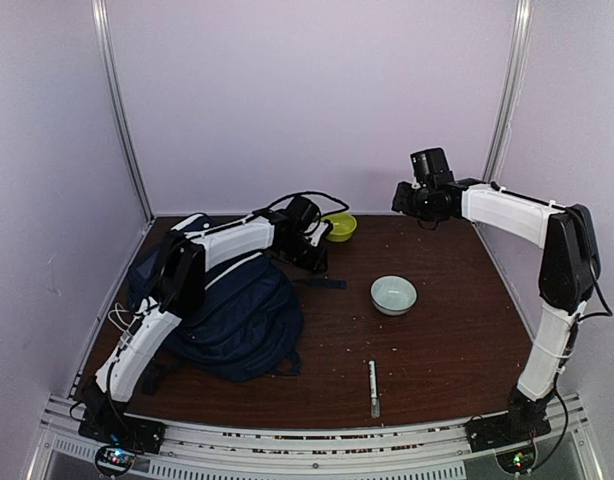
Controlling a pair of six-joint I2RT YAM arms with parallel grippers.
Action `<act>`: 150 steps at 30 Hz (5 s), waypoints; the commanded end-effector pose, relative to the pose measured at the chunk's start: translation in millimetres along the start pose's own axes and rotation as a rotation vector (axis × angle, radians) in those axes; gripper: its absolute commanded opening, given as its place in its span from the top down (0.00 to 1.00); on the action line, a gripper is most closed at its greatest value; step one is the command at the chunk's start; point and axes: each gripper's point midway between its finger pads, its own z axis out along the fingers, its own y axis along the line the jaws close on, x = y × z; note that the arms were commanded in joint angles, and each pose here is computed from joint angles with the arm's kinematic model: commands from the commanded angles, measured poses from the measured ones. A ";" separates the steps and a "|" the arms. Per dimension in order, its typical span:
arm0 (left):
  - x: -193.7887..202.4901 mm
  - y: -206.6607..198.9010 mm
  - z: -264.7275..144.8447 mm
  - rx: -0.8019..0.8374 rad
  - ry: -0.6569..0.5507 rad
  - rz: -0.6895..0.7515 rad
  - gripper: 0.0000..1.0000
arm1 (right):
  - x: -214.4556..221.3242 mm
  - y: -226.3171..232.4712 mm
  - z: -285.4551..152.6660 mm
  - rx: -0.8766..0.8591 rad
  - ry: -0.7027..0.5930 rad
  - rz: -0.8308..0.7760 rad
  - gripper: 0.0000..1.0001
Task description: Pack the student bag
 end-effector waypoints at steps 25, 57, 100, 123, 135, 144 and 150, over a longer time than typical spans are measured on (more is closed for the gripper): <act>-70.8 83.6 -175.7 0.138 -0.375 -0.118 0.57 | 160.9 139.2 96.3 -0.040 0.352 -0.233 0.64; -92.7 78.1 -93.8 0.217 -0.281 -0.235 0.48 | 167.4 139.4 130.1 -0.048 0.396 0.570 0.63; -60.1 89.3 -139.9 0.222 -0.259 -0.151 0.45 | 191.1 133.9 130.5 -0.067 0.573 0.656 0.66; -42.9 91.9 -138.7 0.174 -0.192 -0.101 0.45 | 125.9 129.9 91.5 -0.153 0.400 -0.168 0.57; -56.6 80.3 -156.5 0.138 -0.222 -0.056 0.45 | 62.1 142.3 78.6 -0.333 0.337 0.048 0.64; -45.7 80.0 -155.0 0.135 -0.206 -0.073 0.45 | 13.8 86.2 116.6 -0.277 0.238 0.384 0.69; -40.0 81.5 -154.5 0.126 -0.191 -0.068 0.44 | 13.3 66.4 148.8 -0.285 0.221 0.537 0.69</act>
